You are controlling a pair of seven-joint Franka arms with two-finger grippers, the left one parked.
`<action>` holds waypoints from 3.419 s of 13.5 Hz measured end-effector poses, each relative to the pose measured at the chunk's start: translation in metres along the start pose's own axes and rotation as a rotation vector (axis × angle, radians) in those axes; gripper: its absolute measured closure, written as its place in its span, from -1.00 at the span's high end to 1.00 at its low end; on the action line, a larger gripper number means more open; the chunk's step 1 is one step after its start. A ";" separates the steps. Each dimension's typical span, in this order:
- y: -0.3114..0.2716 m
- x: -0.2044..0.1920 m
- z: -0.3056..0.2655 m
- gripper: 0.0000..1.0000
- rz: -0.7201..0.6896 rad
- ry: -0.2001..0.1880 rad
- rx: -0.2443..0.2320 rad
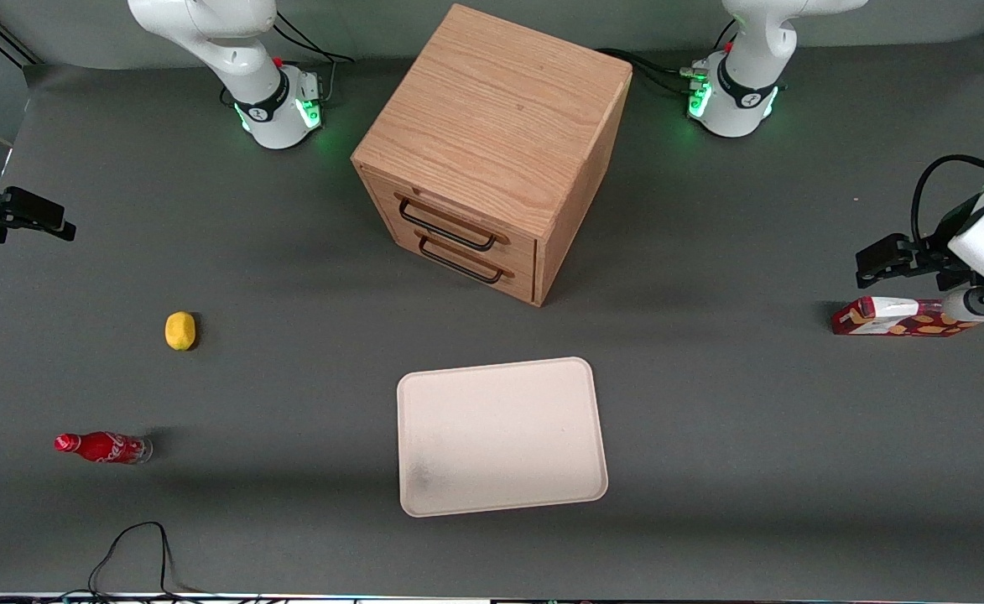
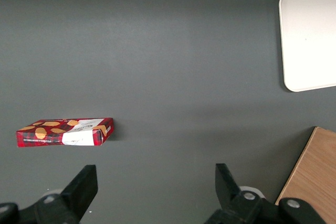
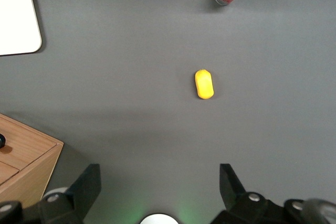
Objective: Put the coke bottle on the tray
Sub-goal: 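Move the right gripper out toward the red Coca-Cola bottle, then lower the open right gripper over the bottle's neck and close it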
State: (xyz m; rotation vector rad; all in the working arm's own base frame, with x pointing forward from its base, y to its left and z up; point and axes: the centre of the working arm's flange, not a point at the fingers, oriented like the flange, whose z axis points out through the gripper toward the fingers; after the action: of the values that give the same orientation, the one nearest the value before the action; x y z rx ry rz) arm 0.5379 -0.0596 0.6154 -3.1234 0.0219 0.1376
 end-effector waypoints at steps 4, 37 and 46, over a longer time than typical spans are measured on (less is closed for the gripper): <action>-0.003 0.001 -0.005 1.00 -0.006 0.010 0.000; 0.130 0.238 0.242 0.96 -0.061 0.066 -0.055; 0.130 0.245 0.260 0.54 -0.075 0.083 -0.060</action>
State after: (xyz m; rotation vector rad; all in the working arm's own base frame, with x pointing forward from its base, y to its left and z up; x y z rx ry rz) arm 0.7573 -0.1886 0.3329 -3.1822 -0.1002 0.0072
